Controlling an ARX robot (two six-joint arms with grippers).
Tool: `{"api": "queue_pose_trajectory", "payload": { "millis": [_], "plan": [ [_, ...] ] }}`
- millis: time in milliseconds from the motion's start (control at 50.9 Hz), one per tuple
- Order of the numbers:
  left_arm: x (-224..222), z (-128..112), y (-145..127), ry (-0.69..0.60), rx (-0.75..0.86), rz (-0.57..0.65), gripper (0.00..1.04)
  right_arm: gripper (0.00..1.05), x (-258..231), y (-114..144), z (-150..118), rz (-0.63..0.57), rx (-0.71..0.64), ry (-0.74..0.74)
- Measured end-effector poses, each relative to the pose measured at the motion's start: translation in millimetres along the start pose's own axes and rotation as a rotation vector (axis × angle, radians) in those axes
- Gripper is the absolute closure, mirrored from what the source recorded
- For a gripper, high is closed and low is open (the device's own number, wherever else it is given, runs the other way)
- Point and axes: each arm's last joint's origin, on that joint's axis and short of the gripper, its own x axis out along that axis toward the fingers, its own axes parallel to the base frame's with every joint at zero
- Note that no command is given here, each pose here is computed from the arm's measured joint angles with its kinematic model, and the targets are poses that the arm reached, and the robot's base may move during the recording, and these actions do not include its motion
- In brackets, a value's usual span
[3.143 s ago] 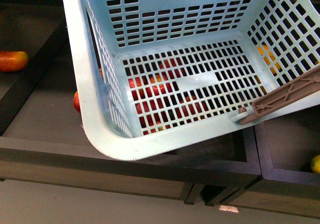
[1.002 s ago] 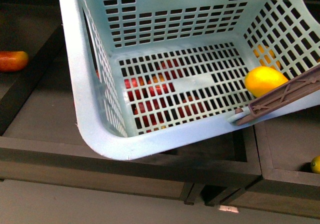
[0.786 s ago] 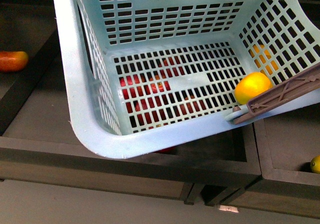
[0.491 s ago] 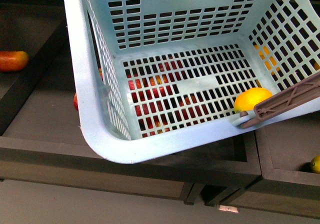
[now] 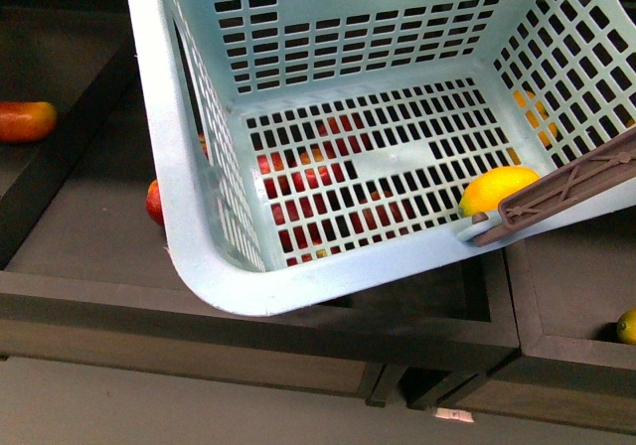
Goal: Pick lemon and mango into basket
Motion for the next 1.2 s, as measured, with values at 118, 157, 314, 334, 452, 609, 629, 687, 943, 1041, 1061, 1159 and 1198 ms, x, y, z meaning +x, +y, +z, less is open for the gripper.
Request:
{"api": "queue_pose_trajectory", "payload": {
  "millis": [118, 157, 314, 334, 452, 609, 629, 687, 943, 1041, 1061, 1159, 1198],
  "plan": [
    [0, 0, 0, 0.000, 0.000, 0.000, 0.99, 1.03, -6, 0, -3, 0.002, 0.000, 0.000],
    [0, 0, 0, 0.000, 0.000, -0.001, 0.99, 1.03, -8, 0, -4, 0.002, 0.000, 0.001],
    [0, 0, 0, 0.000, 0.000, 0.000, 0.99, 1.03, -17, 0, -9, 0.003, 0.000, -0.001],
    [0, 0, 0, 0.000, 0.000, 0.000, 0.99, 1.03, -18, 0, -9, 0.003, 0.000, -0.001],
    [0, 0, 0, 0.001, -0.001, 0.000, 0.99, 0.84, -21, 0, -11, 0.003, -0.001, -0.005],
    [0, 0, 0, 0.000, -0.001, -0.001, 0.99, 0.59, -21, 0, -10, 0.003, 0.000, -0.007],
    [0, 0, 0, 0.000, -0.001, 0.000, 0.99, 0.56, -21, 0, -10, 0.003, -0.001, -0.007],
    [0, 0, 0, -0.001, 0.000, 0.000, 0.99, 0.42, -21, 0, -10, 0.003, -0.001, -0.007],
    [0, -1, -1, 0.003, 0.002, -0.002, 0.99, 0.07, -21, 0, -11, 0.000, 0.000, -0.007],
    [0, -5, -3, 0.027, 0.006, -0.017, 0.99, 0.09, -21, 0, -10, 0.000, 0.000, -0.008],
    [0, -5, -4, 0.031, 0.003, -0.019, 0.99, 0.09, -21, 0, -10, 0.000, 0.000, -0.008],
    [0, -5, -3, 0.025, -0.007, -0.015, 0.99, 0.09, -21, 0, -10, -0.001, 0.000, -0.008],
    [0, -3, -2, 0.015, -0.005, -0.010, 0.99, 0.09, -21, 0, -10, 0.000, 0.000, -0.008]
  ]
}}
